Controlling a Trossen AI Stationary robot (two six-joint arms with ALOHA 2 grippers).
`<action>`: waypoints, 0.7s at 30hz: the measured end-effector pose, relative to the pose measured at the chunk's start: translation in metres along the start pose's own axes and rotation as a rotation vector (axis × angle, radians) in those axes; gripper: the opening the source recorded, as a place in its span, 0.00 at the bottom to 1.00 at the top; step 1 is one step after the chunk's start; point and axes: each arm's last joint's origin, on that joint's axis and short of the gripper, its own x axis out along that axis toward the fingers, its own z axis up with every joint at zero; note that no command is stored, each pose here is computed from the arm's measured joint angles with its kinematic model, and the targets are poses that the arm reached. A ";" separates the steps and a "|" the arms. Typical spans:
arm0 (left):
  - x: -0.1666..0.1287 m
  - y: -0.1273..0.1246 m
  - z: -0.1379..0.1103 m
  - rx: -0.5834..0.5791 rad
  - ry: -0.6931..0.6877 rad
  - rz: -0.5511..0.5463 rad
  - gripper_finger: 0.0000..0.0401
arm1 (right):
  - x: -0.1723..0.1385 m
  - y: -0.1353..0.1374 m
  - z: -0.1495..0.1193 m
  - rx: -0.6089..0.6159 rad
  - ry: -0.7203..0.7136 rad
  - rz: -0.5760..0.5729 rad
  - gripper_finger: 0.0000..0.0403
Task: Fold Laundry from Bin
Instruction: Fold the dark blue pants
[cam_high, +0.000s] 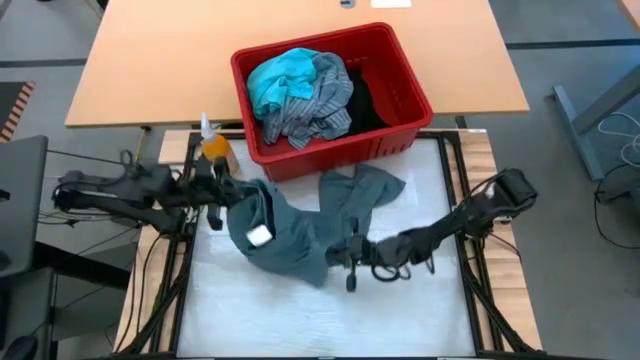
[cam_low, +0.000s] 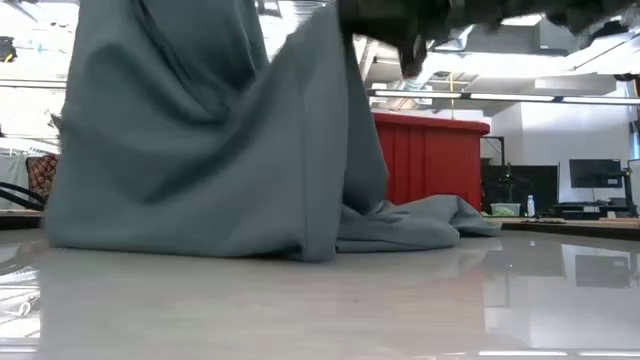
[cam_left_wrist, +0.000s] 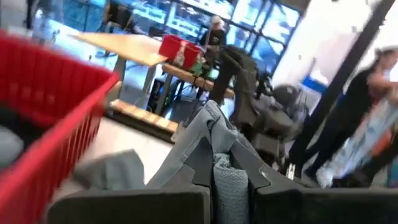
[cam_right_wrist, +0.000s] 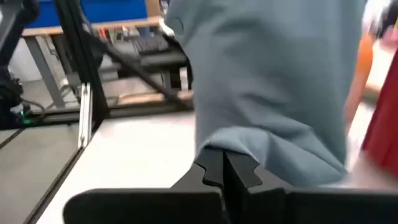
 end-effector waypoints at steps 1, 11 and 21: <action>-0.003 0.002 -0.006 -0.034 -0.015 -0.001 0.01 | 0.003 0.004 -0.009 0.029 0.016 0.007 0.04; -0.017 0.003 -0.041 -0.069 0.245 0.029 0.01 | 0.001 0.017 -0.032 0.293 0.171 0.081 0.04; -0.016 0.006 -0.052 -0.085 0.324 0.104 0.01 | 0.008 0.022 0.036 0.195 0.033 0.091 0.15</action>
